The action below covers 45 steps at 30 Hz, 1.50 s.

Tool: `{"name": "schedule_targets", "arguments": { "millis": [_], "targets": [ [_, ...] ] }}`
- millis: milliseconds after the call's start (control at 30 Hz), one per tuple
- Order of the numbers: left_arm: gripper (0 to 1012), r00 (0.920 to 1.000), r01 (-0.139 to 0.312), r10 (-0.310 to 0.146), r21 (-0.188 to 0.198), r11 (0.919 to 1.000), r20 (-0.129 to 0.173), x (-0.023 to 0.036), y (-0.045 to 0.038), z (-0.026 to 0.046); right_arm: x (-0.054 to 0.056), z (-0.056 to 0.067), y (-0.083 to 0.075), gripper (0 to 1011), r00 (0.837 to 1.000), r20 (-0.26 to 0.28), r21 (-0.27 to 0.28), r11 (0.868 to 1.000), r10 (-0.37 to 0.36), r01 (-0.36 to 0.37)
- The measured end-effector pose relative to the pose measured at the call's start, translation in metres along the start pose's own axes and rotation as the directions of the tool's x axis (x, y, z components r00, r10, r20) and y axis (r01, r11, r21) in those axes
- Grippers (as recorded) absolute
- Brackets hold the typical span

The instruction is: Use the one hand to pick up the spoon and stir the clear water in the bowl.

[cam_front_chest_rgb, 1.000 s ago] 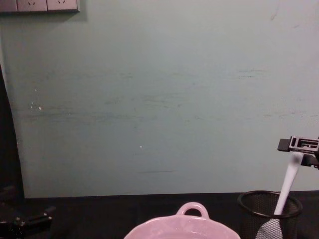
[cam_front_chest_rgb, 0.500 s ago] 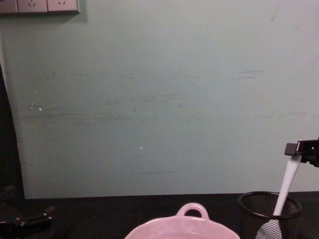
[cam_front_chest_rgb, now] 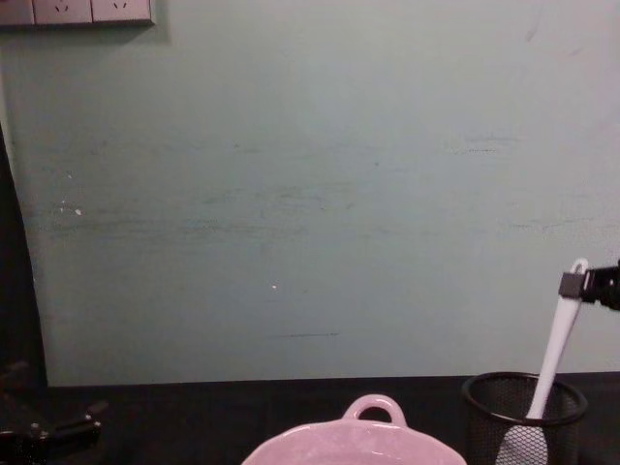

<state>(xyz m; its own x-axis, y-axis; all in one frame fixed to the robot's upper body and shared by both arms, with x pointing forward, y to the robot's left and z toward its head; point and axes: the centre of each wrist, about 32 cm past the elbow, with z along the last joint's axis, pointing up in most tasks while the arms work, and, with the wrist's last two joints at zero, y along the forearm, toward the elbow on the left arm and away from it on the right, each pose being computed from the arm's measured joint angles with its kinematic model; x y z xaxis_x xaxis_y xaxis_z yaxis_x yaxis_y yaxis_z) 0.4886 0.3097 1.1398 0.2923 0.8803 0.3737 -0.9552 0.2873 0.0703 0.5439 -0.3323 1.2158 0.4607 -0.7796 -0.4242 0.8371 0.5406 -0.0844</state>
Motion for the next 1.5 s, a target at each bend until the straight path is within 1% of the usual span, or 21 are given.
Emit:
{"name": "schedule_targets", "arguments": {
  "millis": [33,200,233,300,333,433,467,533,567,633,667,700,767,833,900,1067,1100,1167,1200,1333,1500],
  "targets": [
    [1011,1.0000,0.000,0.000,0.000,1.0000,0.000,0.0000,0.0000,0.0000,-0.004,0.003,-0.002,114,0.999,0.038,0.008,1.000,0.008,-0.009],
    [1011,1.0000,0.000,0.000,0.000,1.0000,0.000,0.0000,0.0000,0.0000,-0.018,0.017,-0.008,114,0.987,0.156,0.031,0.999,0.031,-0.036],
    [1011,1.0000,0.000,0.000,0.000,1.0000,0.000,0.0000,0.0000,0.0000,-0.023,0.024,-0.011,114,0.980,0.194,0.038,0.998,0.036,-0.044],
    [1011,1.0000,0.000,0.000,0.000,1.0000,0.000,0.0000,0.0000,0.0000,-0.029,0.032,-0.013,114,0.972,0.231,0.046,0.998,0.041,-0.053],
    [1011,1.0000,0.000,0.000,0.000,1.0000,0.000,0.0000,0.0000,0.0000,-0.035,0.040,-0.016,114,0.963,0.265,0.054,0.997,0.047,-0.063],
    [1011,1.0000,0.000,0.000,0.000,1.0000,0.000,0.0000,0.0000,0.0000,-0.044,0.053,-0.020,114,0.950,0.307,0.064,0.994,0.060,-0.084],
    [1011,1.0000,0.000,0.000,0.000,1.0000,0.000,0.0000,0.0000,0.0000,-0.049,0.063,-0.022,114,0.942,0.328,0.071,0.993,0.069,-0.097],
    [1011,1.0000,0.000,0.000,0.000,1.0000,0.000,0.0000,0.0000,0.0000,-0.054,0.071,-0.023,114,0.936,0.342,0.076,0.991,0.077,-0.109],
    [1011,1.0000,0.000,0.000,0.000,1.0000,0.000,0.0000,0.0000,0.0000,-0.058,0.079,-0.023,114,0.932,0.353,0.083,0.989,0.085,-0.122],
    [1011,1.0000,0.000,0.000,0.000,1.0000,0.000,0.0000,0.0000,0.0000,-0.063,0.087,-0.023,114,0.928,0.359,0.086,0.987,0.099,-0.139],
    [1011,1.0000,0.000,0.000,0.000,1.0000,0.000,0.0000,0.0000,0.0000,-0.067,0.095,-0.022,114,0.924,0.364,0.090,0.983,0.114,-0.157],
    [1011,1.0000,0.000,0.000,0.000,1.0000,0.000,0.0000,0.0000,0.0000,-0.067,0.095,-0.022,114,0.924,0.364,0.090,0.983,0.114,-0.157],
    [1011,1.0000,0.000,0.000,0.000,1.0000,0.000,0.0000,0.0000,0.0000,-0.077,0.103,-0.017,114,0.917,0.365,0.079,0.976,0.160,-0.202],
    [1011,1.0000,0.000,0.000,0.000,1.0000,0.000,0.0000,0.0000,0.0000,-0.082,0.105,-0.014,114,0.912,0.367,0.069,0.972,0.184,-0.224],
    [1011,1.0000,0.000,0.000,0.000,1.0000,0.000,0.0000,0.0000,0.0000,-0.092,0.102,-0.004,114,0.899,0.368,0.040,0.962,0.236,-0.269],
    [1011,1.0000,0.000,0.000,0.000,1.0000,0.000,0.0000,0.0000,0.0000,-0.104,0.088,0.011,114,0.879,0.358,-0.017,0.943,0.315,-0.332],
    [1011,1.0000,0.000,0.000,0.000,1.0000,0.000,0.0000,0.0000,0.0000,-0.108,0.080,0.015,114,0.870,0.355,-0.039,0.935,0.341,-0.351],
    [1011,1.0000,0.000,0.000,0.000,1.0000,0.000,0.0000,0.0000,0.0000,-0.112,0.072,0.018,114,0.860,0.355,-0.057,0.927,0.365,-0.370],
    [1011,1.0000,0.000,0.000,0.000,1.0000,0.000,0.0000,0.0000,0.0000,-0.116,0.063,0.021,114,0.851,0.360,-0.072,0.921,0.383,-0.384],
    [1011,1.0000,0.000,0.000,0.000,1.0000,0.000,0.0000,0.0000,0.0000,-0.119,0.042,0.028,114,0.831,0.383,-0.097,0.912,0.404,-0.399],
    [1011,1.0000,0.000,0.000,0.000,1.0000,0.000,0.0000,0.0000,0.0000,-0.116,0.019,0.037,114,0.809,0.427,-0.104,0.910,0.404,-0.400]
  ]
}}
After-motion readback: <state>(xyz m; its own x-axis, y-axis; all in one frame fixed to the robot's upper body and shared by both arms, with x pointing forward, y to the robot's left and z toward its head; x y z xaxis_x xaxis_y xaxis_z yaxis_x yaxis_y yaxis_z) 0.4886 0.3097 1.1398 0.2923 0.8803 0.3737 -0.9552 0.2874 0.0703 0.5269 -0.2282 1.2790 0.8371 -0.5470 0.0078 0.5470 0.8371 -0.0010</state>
